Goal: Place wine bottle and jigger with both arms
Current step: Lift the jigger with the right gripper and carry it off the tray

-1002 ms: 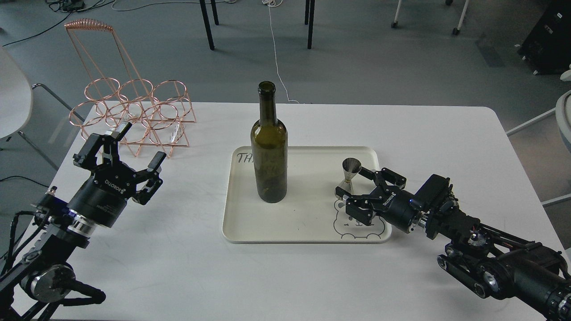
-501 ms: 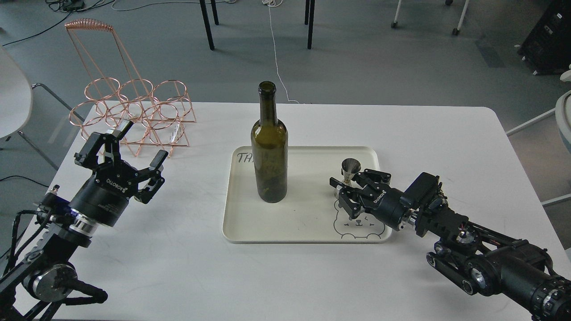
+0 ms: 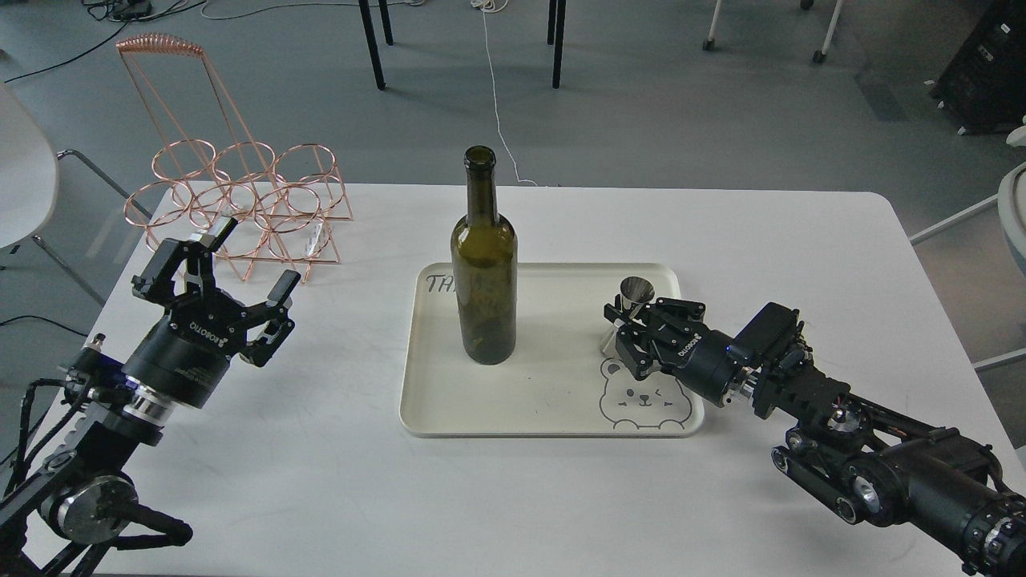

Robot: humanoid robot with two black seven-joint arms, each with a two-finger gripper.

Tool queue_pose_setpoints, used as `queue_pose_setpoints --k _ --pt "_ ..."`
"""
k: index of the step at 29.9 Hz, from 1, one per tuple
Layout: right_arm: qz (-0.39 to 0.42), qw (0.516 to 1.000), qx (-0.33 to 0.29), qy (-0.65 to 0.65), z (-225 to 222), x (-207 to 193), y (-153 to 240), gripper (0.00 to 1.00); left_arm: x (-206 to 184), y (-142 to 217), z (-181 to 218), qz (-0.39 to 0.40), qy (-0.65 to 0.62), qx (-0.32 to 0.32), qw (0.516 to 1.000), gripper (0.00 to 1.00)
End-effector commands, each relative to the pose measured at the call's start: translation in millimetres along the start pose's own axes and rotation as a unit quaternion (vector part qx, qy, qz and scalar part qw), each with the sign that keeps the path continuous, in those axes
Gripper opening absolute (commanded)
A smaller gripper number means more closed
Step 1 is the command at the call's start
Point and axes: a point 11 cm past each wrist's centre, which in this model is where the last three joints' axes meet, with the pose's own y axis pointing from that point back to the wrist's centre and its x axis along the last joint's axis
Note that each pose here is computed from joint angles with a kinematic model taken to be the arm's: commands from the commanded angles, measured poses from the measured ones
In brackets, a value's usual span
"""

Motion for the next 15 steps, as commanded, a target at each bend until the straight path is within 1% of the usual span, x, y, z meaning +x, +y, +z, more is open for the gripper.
queue_pose_setpoints --k 1,8,12,15 --pt "0.022 0.999 -0.026 0.003 20.1 17.2 9.0 0.23 0.0 0.0 0.0 0.0 0.0 0.0 1.0 0.99" --pt "0.045 0.994 -0.096 -0.021 64.4 33.1 41.8 0.23 0.1 1.7 -1.6 0.001 0.001 0.002 1.0 0.99" --pt "0.032 0.992 -0.123 -0.013 83.4 31.5 64.2 0.24 -0.4 1.9 -2.6 0.002 0.003 0.002 1.0 0.99" --pt "0.013 0.989 -0.145 -0.012 93.4 19.2 79.8 0.24 -1.3 1.6 -3.2 0.001 0.004 0.002 1.0 0.99"
